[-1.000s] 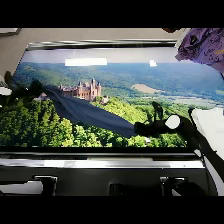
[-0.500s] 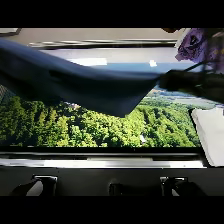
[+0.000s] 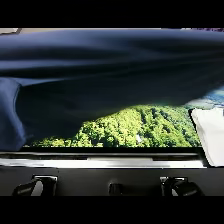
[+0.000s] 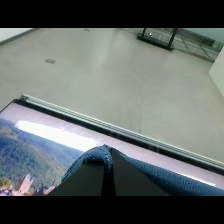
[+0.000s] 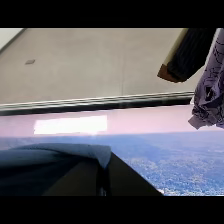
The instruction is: Fold the clothes and pants, and hang the long-sleeved shirts on hangers.
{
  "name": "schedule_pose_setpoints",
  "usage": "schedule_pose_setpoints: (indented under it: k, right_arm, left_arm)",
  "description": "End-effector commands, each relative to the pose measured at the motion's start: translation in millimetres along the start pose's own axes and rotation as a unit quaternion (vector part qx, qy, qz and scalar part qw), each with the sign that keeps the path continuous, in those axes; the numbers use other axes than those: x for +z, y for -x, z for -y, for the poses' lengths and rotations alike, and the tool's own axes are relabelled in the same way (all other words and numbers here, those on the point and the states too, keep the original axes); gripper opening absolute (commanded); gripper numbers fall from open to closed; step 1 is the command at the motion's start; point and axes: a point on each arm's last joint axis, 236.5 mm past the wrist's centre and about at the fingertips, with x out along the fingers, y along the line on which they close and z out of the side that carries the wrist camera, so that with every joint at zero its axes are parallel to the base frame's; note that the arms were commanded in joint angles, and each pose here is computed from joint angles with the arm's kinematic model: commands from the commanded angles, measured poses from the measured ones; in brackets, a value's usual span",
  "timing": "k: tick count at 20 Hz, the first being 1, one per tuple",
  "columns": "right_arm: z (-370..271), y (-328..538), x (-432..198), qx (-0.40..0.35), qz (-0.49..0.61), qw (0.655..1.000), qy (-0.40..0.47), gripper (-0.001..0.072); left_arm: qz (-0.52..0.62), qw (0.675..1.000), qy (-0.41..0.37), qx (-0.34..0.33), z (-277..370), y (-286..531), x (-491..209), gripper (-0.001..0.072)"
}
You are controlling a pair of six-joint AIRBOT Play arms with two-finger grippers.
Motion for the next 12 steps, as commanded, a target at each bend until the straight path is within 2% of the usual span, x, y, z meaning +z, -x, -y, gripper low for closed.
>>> schedule_pose_setpoints:
  k: [1,6,9,12]
  right_arm:
    - [7.3,-40.8,-20.6,-0.032,-0.049,0.998,-0.011,0.003]
    - [3.4,-193.5,-148.0,-0.076,-0.249,0.966,-0.006,0.0031]
    - [1.1,-281.8,-243.7,-0.082,-0.327,0.941,0.014,0.0031]
    - [-0.9,-342.9,-336.6,-0.082,-0.374,0.924,0.003,0.0031]
  left_arm:
    - [-0.073,0.997,0.011,0.019,-16.7,-37.9,-35.7,0.0013]
    - [-0.236,0.972,-0.001,0.014,-49.7,-194.5,-143.0,0.0014]
    - [-0.307,0.951,0.003,0.018,-68.3,-290.4,-237.2,0.0015]
    - [-0.381,0.924,0.012,0.03,-86.8,-349.3,-347.2,0.0015]
